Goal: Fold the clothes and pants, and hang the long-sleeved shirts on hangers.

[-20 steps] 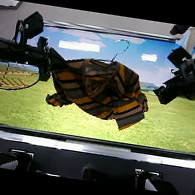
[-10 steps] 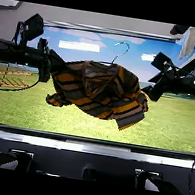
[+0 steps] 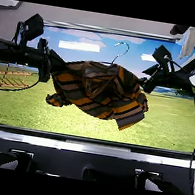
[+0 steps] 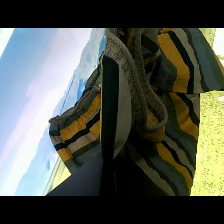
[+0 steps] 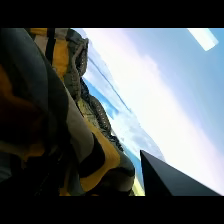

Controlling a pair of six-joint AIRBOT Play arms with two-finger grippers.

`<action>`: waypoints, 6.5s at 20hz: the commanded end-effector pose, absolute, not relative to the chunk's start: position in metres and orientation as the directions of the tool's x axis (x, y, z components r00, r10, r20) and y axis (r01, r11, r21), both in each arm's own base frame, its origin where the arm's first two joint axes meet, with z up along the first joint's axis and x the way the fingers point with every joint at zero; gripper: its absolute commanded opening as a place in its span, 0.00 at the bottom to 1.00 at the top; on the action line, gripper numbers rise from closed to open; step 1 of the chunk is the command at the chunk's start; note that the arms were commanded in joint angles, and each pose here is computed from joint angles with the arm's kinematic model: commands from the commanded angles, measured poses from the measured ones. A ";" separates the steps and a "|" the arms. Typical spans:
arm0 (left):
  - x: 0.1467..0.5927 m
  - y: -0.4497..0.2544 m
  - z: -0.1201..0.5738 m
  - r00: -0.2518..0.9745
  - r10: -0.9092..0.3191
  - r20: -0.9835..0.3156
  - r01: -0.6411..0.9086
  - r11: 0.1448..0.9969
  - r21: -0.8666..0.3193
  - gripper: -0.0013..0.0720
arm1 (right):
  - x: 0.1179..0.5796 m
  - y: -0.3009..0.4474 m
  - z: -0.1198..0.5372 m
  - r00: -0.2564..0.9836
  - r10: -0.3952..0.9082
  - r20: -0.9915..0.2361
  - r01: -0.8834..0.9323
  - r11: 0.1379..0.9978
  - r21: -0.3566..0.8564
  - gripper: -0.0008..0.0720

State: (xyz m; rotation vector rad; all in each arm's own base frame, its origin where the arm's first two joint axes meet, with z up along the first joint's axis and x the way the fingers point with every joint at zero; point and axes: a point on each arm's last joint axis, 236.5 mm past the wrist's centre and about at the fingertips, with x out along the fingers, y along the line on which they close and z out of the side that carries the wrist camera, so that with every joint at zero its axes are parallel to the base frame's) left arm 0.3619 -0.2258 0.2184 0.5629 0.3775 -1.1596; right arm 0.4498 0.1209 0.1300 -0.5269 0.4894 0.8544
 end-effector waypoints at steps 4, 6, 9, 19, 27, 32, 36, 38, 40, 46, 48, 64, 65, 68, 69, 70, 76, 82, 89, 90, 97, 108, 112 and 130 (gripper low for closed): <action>0.362 -0.226 0.218 0.361 -0.750 -0.555 0.933 0.287 0.219 0.04 | 0.457 0.139 0.116 0.516 0.649 -0.558 -0.830 0.539 -0.141 0.74; 0.363 -0.226 0.216 0.359 -0.749 -0.556 0.933 0.287 0.216 0.04 | 0.460 0.143 0.112 0.508 0.667 -0.545 -0.835 0.537 -0.120 0.71; 0.364 -0.226 0.215 0.357 -0.749 -0.558 0.934 0.286 0.213 0.04 | 0.456 0.148 0.104 0.471 0.689 -0.551 -0.852 0.517 -0.082 0.49; 0.364 -0.226 0.215 0.358 -0.749 -0.558 0.934 0.291 0.210 0.05 | 0.426 0.152 0.104 0.378 0.707 -0.598 -0.911 0.399 -0.104 0.05; 0.394 -0.221 0.238 0.497 -0.728 -0.472 0.854 0.508 0.113 0.75 | 0.373 0.101 0.155 0.489 0.478 -0.730 -0.840 0.486 -0.244 0.04; 0.411 -0.206 0.248 0.569 -0.699 -0.433 0.741 0.664 -0.098 0.77 | 0.340 0.070 0.212 0.649 0.334 -0.683 -0.721 0.554 -0.415 0.04; 0.424 -0.178 0.248 0.614 -0.659 -0.434 0.565 0.751 -0.342 0.77 | 0.306 0.044 0.254 0.766 0.212 -0.607 -0.581 0.631 -0.513 0.04; 0.423 -0.174 0.246 0.611 -0.657 -0.441 0.544 0.754 -0.369 0.77 | 0.288 0.035 0.273 0.811 0.166 -0.561 -0.503 0.686 -0.526 0.04; 0.419 -0.178 0.244 0.595 -0.666 -0.451 0.552 0.746 -0.373 0.77 | 0.268 0.022 0.292 0.856 0.105 -0.506 -0.400 0.754 -0.521 0.04; 0.416 -0.183 0.243 0.580 -0.675 -0.456 0.514 0.738 -0.437 0.77 | 0.199 -0.019 0.341 0.944 -0.086 -0.320 -0.030 0.940 -0.340 0.04; 0.415 -0.184 0.243 0.578 -0.677 -0.456 0.517 0.736 -0.437 0.77 | 0.176 -0.036 0.352 0.951 -0.162 -0.263 0.090 0.960 -0.266 0.04; 0.410 -0.187 0.237 0.553 -0.685 -0.474 0.523 0.729 -0.442 0.77 | 0.021 -0.199 0.347 0.375 -0.853 -0.364 0.871 0.458 -0.178 0.04; 0.411 -0.187 0.238 0.555 -0.684 -0.473 0.522 0.729 -0.442 0.77 | 0.022 -0.204 0.351 0.331 -0.875 -0.354 0.884 0.419 -0.210 0.04; 0.411 -0.187 0.237 0.555 -0.684 -0.473 0.522 0.730 -0.442 0.77 | 0.042 -0.219 0.369 0.233 -0.928 -0.291 0.903 0.317 -0.289 0.04; 0.411 -0.187 0.237 0.555 -0.684 -0.474 0.522 0.730 -0.442 0.77 | 0.054 -0.223 0.377 0.216 -0.941 -0.261 0.911 0.290 -0.293 0.04; 0.411 -0.187 0.237 0.555 -0.684 -0.474 0.522 0.730 -0.442 0.77 | 0.068 -0.226 0.384 0.209 -0.951 -0.229 0.913 0.274 -0.302 0.04; 0.412 -0.182 0.233 0.561 -0.666 -0.492 0.517 0.746 -0.420 0.77 | 0.161 -0.236 0.403 0.192 -0.978 -0.085 0.886 0.210 -0.414 0.04; 0.416 -0.173 0.223 0.574 -0.624 -0.530 0.505 0.779 -0.371 0.77 | 0.180 -0.276 0.440 0.137 -0.990 0.019 0.944 0.125 -0.307 0.04; 0.421 -0.173 0.214 0.562 -0.623 -0.544 0.497 0.780 -0.380 0.77 | 0.180 -0.302 0.474 0.100 -0.990 0.101 0.970 0.074 -0.232 0.04; 0.422 -0.173 0.213 0.561 -0.623 -0.545 0.496 0.780 -0.381 0.77 | 0.177 -0.307 0.475 0.082 -0.991 0.106 0.973 0.057 -0.225 0.04; 0.422 -0.173 0.212 0.561 -0.623 -0.546 0.495 0.781 -0.381 0.77 | 0.162 -0.322 0.494 0.051 -0.982 0.182 0.986 0.021 -0.165 0.04; 0.422 -0.173 0.212 0.560 -0.621 -0.548 0.495 0.781 -0.380 0.77 | 0.171 -0.336 0.479 -0.004 -0.986 0.165 0.978 -0.038 -0.206 0.04; 0.422 -0.173 0.212 0.561 -0.621 -0.548 0.495 0.782 -0.379 0.77 | 0.178 -0.342 0.471 -0.006 -0.989 0.146 0.975 -0.038 -0.218 0.04; 0.408 -0.176 0.202 0.503 -0.635 -0.587 0.500 0.767 -0.402 0.77 | 0.134 -0.369 0.475 -0.038 -0.997 0.072 0.999 -0.040 -0.027 0.05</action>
